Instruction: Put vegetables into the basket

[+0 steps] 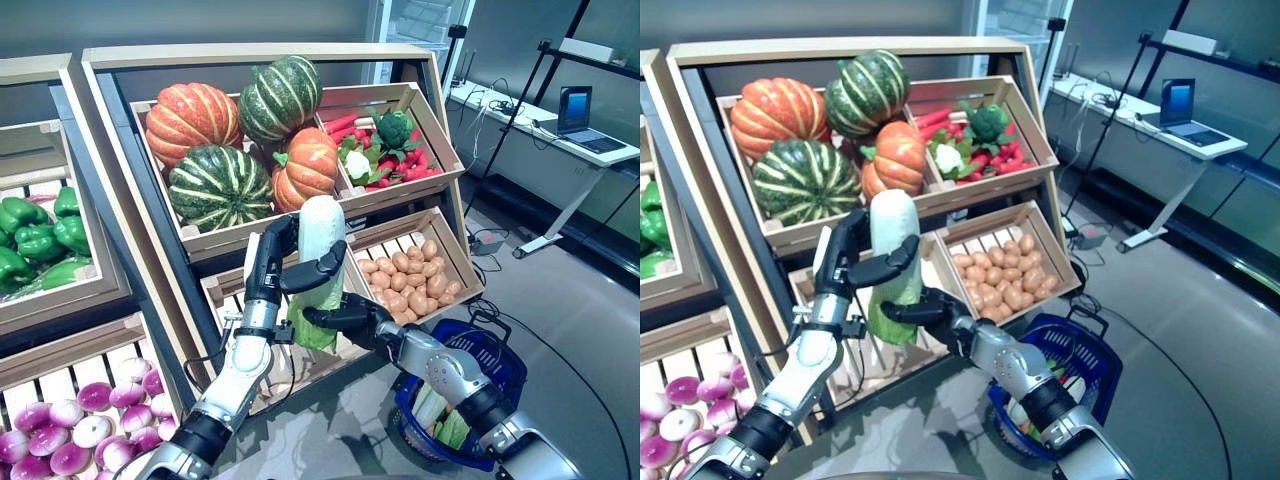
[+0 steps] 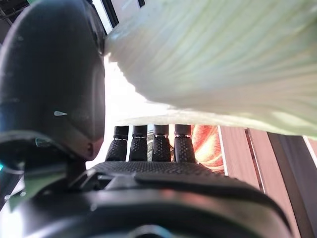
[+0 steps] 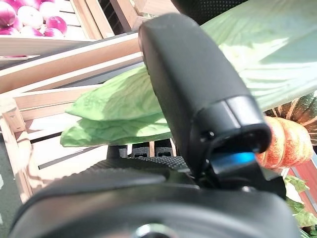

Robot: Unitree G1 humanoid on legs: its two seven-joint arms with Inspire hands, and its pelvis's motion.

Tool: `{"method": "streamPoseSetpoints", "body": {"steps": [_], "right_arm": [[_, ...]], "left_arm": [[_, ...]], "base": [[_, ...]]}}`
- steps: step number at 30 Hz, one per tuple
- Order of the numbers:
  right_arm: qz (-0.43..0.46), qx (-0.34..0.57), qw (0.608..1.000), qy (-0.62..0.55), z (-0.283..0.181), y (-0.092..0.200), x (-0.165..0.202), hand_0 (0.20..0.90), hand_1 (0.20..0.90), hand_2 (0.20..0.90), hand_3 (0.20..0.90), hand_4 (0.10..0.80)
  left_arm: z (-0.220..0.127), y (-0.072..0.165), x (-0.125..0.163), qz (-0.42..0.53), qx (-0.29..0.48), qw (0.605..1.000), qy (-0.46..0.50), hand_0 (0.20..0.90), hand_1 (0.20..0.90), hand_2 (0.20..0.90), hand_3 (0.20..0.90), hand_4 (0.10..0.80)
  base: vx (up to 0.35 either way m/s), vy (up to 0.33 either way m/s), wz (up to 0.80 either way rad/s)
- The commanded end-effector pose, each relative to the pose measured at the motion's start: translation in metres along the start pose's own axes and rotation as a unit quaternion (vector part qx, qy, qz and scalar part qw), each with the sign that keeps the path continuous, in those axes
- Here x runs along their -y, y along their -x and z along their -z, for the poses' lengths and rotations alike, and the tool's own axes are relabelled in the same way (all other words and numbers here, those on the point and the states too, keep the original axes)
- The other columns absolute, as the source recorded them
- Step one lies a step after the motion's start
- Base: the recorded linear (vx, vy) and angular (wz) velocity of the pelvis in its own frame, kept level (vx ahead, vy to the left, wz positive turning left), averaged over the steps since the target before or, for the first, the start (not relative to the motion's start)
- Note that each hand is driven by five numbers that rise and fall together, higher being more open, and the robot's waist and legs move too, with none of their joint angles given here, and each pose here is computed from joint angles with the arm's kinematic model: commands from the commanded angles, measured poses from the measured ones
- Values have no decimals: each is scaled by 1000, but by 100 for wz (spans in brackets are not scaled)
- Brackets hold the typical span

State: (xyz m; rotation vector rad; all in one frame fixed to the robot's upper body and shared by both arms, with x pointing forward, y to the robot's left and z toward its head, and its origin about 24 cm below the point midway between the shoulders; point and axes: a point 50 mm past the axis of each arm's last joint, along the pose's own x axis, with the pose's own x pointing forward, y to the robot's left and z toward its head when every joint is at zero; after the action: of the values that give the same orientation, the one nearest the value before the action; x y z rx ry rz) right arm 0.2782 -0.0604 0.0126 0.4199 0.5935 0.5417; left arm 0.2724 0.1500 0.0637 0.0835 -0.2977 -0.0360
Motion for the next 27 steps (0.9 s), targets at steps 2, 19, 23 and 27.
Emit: {"method": "streamPoseSetpoints", "body": {"steps": [2,19,23,27], "right_arm": [[-43,152,987,-9,-81,-13,-34,300,300,300,300,400],[59,198,978,29,-95,17,25,300,300,300,300,400],[95,202,974,25,-93,30,49,300,300,300,300,400],[132,201,970,23,-87,45,74,300,300,300,300,400]], "left_arm": [[-77,-30,48,94,218,969,73,321,321,321,321,414],[-55,-30,18,65,163,984,17,900,900,900,900,800],[-47,-28,1,50,148,988,-7,900,900,900,900,800],[-44,-27,-15,36,141,989,-29,900,900,900,900,800]], "base": [[0,0,0],[-5,0,-1],[-26,2,-5],[-30,12,-11]]}}
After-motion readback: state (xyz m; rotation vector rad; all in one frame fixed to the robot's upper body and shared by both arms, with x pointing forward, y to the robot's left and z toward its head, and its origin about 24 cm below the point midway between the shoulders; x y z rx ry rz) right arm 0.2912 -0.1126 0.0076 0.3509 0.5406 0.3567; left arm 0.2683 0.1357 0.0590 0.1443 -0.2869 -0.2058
